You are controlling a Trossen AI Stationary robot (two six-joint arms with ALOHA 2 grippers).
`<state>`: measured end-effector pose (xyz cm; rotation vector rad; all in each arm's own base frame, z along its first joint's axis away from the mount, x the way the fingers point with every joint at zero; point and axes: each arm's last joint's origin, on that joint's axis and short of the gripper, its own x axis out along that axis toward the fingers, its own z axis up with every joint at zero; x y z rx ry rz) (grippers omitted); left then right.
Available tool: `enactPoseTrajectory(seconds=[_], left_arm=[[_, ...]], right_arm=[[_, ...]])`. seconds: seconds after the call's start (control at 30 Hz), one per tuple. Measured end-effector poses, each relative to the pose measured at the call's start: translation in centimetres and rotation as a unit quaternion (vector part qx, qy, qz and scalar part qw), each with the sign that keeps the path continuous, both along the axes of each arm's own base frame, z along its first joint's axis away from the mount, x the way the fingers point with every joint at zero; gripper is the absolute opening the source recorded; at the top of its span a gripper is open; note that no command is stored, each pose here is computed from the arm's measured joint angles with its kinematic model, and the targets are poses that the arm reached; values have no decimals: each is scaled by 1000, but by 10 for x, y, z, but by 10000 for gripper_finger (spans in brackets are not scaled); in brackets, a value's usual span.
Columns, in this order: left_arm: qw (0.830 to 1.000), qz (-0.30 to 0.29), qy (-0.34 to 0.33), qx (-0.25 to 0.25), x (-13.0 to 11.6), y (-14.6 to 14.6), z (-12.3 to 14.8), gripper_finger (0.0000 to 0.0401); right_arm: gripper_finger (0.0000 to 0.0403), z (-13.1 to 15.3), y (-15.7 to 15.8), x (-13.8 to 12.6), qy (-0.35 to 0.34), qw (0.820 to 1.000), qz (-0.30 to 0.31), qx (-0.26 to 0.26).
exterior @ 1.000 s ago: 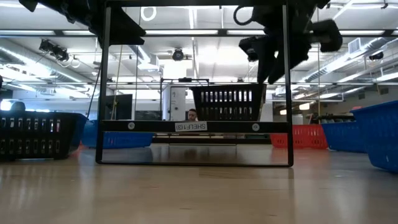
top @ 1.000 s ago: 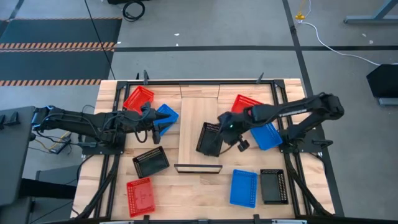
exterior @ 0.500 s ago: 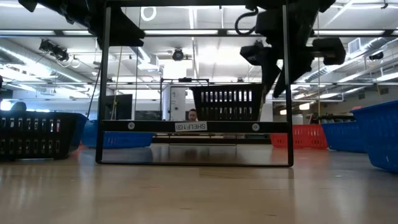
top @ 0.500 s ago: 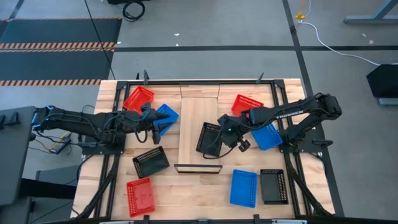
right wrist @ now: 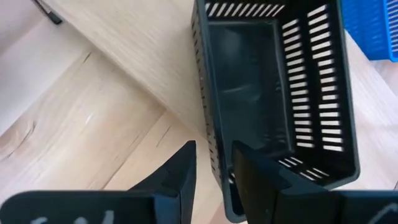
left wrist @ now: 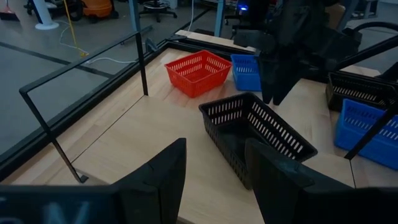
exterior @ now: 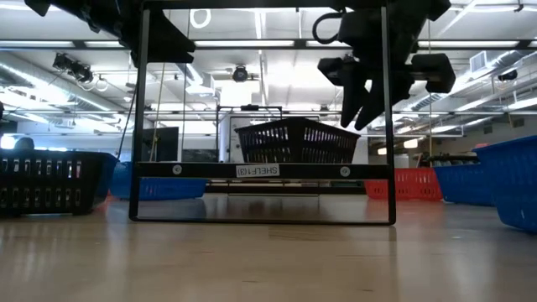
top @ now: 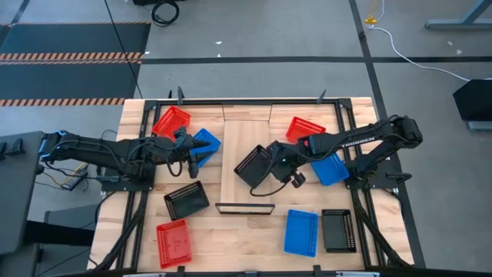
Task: Stack baskets on shelf by color
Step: Put the middle black bin on the shelf
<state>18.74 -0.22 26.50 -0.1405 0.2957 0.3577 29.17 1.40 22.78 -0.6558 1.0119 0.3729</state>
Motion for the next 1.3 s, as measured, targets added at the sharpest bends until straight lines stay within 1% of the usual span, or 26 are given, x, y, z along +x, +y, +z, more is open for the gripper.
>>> enactPoseTrajectory(seconds=[0.2, 0.3, 0.53, 0.7, 0.8, 0.93, 1.07, 1.17, 1.3], left_arm=[[1000, 0, 0, 0, 0, 0, 0, 172], [1000, 0, 0, 0, 0, 0, 0, 172], [1000, 0, 3, 0, 0, 0, 0, 172], [1000, 0, 3, 0, 0, 0, -1, 172], [1000, 0, 3, 0, 0, 0, -1, 172], [1000, 0, 3, 0, 0, 0, -1, 172], [1000, 0, 3, 0, 0, 0, -1, 172], [1000, 0, 3, 0, 0, 0, -1, 172], [1000, 0, 3, 0, 0, 0, -1, 172]], right_arm=[[111, 2, 0, 3, -17, 1000, -6, 4], [111, -1, 0, 5, -14, 1000, -9, 6], [110, -27, -6, 15, 33, 999, -21, 4], [108, -38, -10, 23, 34, 998, -46, 14], [102, -37, -9, 25, 17, 996, -80, 32], [81, -29, -6, 27, -12, 993, -107, 56], [44, -22, -1, 29, -23, 988, -129, 76], [15, -13, 1, 33, -39, 982, -157, 100], [20, -1, 2, 39, -56, 972, -185, 137]])
